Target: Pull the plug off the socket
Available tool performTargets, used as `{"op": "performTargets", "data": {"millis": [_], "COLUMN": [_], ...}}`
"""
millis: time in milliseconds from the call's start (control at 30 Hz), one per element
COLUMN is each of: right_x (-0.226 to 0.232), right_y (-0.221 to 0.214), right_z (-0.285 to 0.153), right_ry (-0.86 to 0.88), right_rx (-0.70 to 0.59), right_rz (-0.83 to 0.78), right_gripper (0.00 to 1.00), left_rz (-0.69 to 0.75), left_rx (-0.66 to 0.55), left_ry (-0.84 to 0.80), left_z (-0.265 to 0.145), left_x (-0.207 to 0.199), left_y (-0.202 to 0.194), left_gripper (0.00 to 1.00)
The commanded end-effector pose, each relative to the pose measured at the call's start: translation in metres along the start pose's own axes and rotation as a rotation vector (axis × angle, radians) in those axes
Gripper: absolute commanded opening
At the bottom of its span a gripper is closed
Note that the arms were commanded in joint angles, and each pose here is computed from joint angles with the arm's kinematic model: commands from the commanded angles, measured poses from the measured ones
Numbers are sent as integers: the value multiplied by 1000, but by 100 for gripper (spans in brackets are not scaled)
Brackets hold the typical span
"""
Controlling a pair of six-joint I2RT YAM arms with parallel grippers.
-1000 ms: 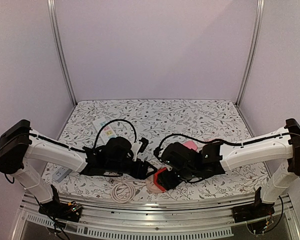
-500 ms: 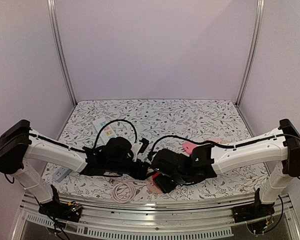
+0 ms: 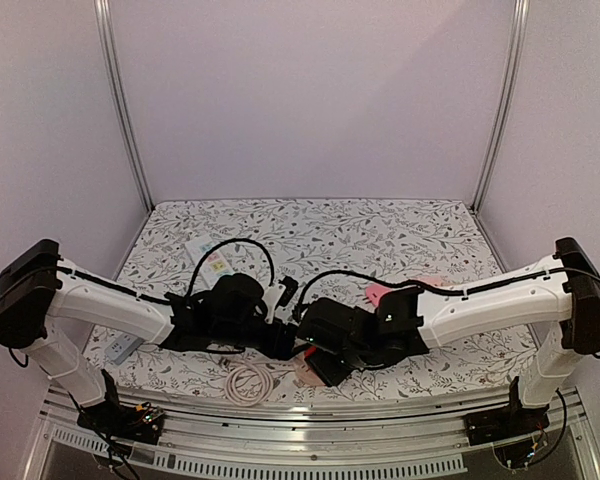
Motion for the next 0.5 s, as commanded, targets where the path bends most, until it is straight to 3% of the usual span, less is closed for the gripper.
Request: {"op": "performTargets", "data": {"millis": [0,200,467], "right_x": [-2,-16,-14], "right_y": [27,28,28], "right_z": [-15,-19,-18], "right_ry": [115,194,195], "right_rx": [-114,-134,-108], "right_rz": [108,212,200], "right_gripper": [35,36,36], "left_rz": [-32,-30,-27], "left_rx": [310,308,309], "left_ry": [150,150,151], "left_z": [3,2,2], "left_x": [31,30,30], "left_y": [-74,-72,-72], "left_gripper": [41,41,41]}}
Point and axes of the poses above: each gripper's point midway between its finger pads, its own z axis out along the fingers, its own x axis along the line the jaws close on, y = z × x, the point moved 6 cm from there along -z, back along the fingers, and after that the axes turned 5 degrees about z, right-handed, at the moved point
